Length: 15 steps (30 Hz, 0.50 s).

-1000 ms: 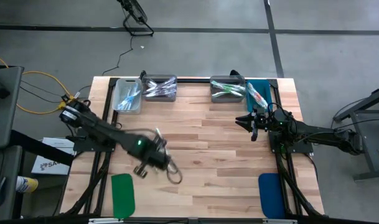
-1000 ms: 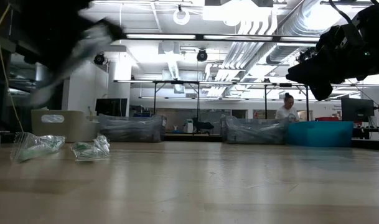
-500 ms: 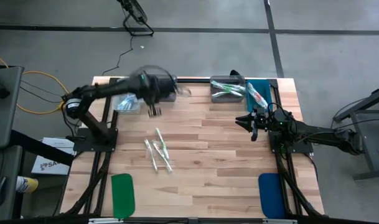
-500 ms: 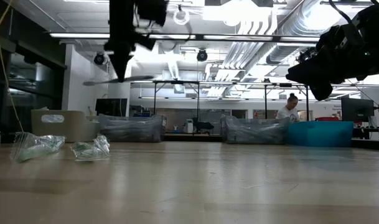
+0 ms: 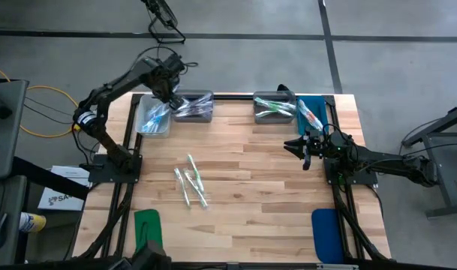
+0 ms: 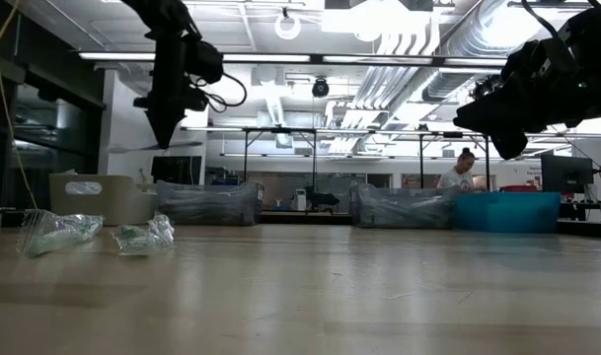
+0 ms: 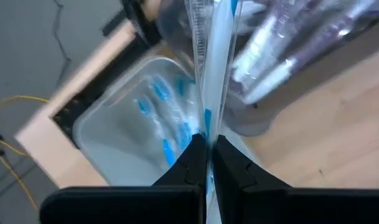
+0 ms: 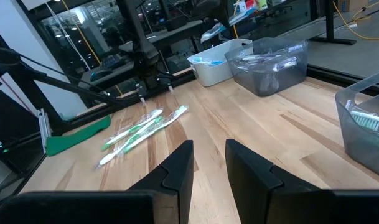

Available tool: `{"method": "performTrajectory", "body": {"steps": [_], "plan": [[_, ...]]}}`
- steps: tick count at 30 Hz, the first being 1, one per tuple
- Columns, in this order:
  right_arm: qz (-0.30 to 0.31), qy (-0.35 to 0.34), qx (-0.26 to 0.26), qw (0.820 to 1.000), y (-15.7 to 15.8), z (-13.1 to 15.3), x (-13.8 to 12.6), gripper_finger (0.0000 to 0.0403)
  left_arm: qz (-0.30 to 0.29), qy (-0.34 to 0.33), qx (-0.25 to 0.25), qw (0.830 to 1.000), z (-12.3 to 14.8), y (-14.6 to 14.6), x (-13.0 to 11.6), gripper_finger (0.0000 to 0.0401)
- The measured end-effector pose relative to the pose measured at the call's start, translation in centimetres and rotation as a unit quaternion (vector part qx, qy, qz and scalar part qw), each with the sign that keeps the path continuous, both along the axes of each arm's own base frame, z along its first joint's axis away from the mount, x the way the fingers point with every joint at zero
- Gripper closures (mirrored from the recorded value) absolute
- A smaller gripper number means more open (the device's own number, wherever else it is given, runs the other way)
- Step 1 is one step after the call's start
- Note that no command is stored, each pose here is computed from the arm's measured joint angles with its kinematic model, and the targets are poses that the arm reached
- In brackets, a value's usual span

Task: Pick & Place Toothbrushes
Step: Put the blue toothbrush into the white bin

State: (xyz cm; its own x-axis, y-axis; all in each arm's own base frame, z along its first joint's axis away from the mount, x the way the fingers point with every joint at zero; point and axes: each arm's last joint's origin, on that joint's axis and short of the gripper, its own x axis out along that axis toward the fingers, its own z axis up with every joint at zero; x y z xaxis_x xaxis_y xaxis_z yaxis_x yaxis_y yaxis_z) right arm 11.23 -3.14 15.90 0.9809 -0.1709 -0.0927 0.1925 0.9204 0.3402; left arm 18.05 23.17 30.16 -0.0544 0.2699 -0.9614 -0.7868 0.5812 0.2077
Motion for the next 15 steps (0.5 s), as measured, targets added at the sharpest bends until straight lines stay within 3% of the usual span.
{"method": "performTrajectory", "body": {"steps": [10, 15], "plan": [[0.0, 0.0, 0.0, 1.0, 0.0, 0.0, 0.0, 0.0316, 0.07, 0.054, -0.077, 0.993, -4.0, -1.6, -1.1, 0.0399], [0.0, 0.0, 0.0, 1.0, 0.0, 0.0, 0.0, 0.0316, 0.099, 0.051, -0.073, 0.991, -6.0, -1.7, -1.3, 0.0397]]}}
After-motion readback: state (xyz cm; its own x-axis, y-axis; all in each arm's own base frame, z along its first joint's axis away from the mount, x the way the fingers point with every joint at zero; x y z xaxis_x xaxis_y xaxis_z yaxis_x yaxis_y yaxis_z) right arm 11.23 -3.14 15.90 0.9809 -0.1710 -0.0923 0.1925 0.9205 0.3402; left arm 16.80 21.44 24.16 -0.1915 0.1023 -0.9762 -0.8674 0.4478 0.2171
